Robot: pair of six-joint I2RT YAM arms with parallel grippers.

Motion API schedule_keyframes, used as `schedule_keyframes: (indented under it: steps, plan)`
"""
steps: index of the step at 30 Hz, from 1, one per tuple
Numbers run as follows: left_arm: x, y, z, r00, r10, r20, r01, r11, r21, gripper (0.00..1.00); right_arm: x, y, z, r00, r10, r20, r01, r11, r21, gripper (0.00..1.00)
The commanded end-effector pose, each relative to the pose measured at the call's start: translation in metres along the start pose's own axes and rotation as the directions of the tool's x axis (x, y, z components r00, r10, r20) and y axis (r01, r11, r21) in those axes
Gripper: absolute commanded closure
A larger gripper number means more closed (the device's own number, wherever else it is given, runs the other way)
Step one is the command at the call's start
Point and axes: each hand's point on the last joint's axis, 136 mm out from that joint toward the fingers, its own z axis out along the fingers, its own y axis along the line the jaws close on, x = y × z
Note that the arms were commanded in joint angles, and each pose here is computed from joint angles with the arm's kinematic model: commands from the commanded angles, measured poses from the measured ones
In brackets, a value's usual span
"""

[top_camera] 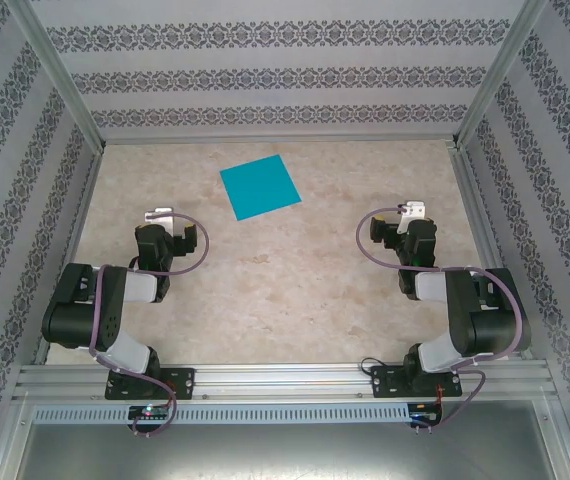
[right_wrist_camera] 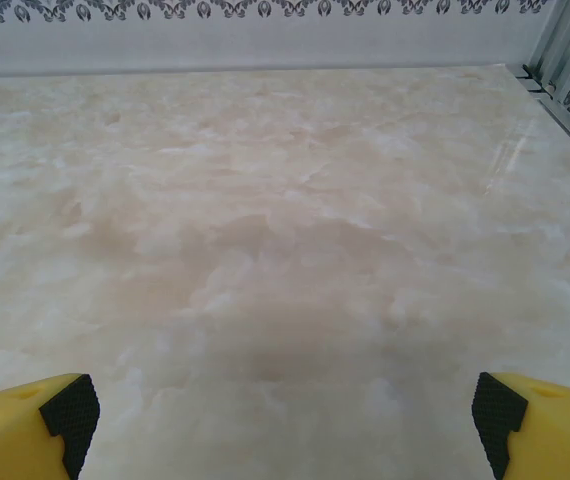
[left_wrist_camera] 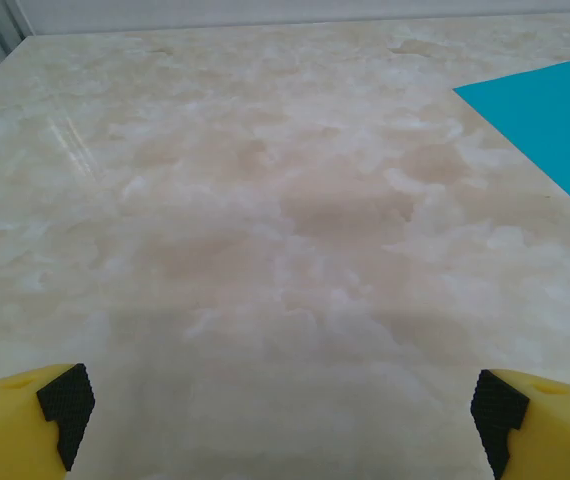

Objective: Fold a paper plane with a square sheet of paper (pick it up from the middle)
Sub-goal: Move the square sheet of paper to the center of the table.

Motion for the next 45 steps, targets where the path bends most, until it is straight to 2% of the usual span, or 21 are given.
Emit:
schedule_keyframes:
  steps: [1, 22, 27, 32, 37, 41, 45]
  plan:
    - [-0.009, 0.001, 0.003, 1.0, -0.016, 0.024, 0.016, 1.0, 0.005, 0.0, -0.011, 0.005, 0.001, 0.999, -0.017, 0.04, 0.017, 1.0, -0.017, 0.02]
    - [-0.01, 0.001, 0.002, 0.999, -0.017, 0.028, 0.017, 1.0, 0.005, 0.0, -0.012, 0.005, 0.0, 0.999, -0.016, 0.045, 0.016, 1.0, -0.018, 0.02]
    - [-0.019, 0.004, -0.001, 1.0, -0.014, 0.006, 0.014, 1.0, -0.005, 0.0, -0.029, -0.004, -0.018, 0.996, -0.003, 0.085, 0.0, 1.0, 0.028, 0.02]
    - [-0.039, 0.007, -0.012, 0.999, -0.025, -0.039, 0.024, 0.999, -0.023, 0.0, -0.043, 0.0, -0.037, 0.997, 0.05, -0.064, -0.046, 0.997, 0.059, 0.02]
    - [-0.074, 0.006, -0.029, 0.986, -0.14, -0.09, 0.139, 0.99, -0.016, 0.0, -0.067, 0.034, -0.046, 0.974, 0.136, -0.179, -0.128, 0.99, 0.053, 0.02]
    - [-0.094, 0.0, -0.041, 0.959, -0.228, -0.168, 0.23, 0.973, -0.004, 0.0, -0.071, 0.091, -0.036, 0.948, 0.11, -0.299, -0.128, 0.991, -0.042, 0.02]
    - [-0.099, -0.009, -0.044, 0.929, -0.303, -0.213, 0.314, 0.949, 0.021, 0.0, -0.063, 0.154, -0.02, 0.911, 0.044, -0.411, -0.109, 0.985, -0.136, 0.02]
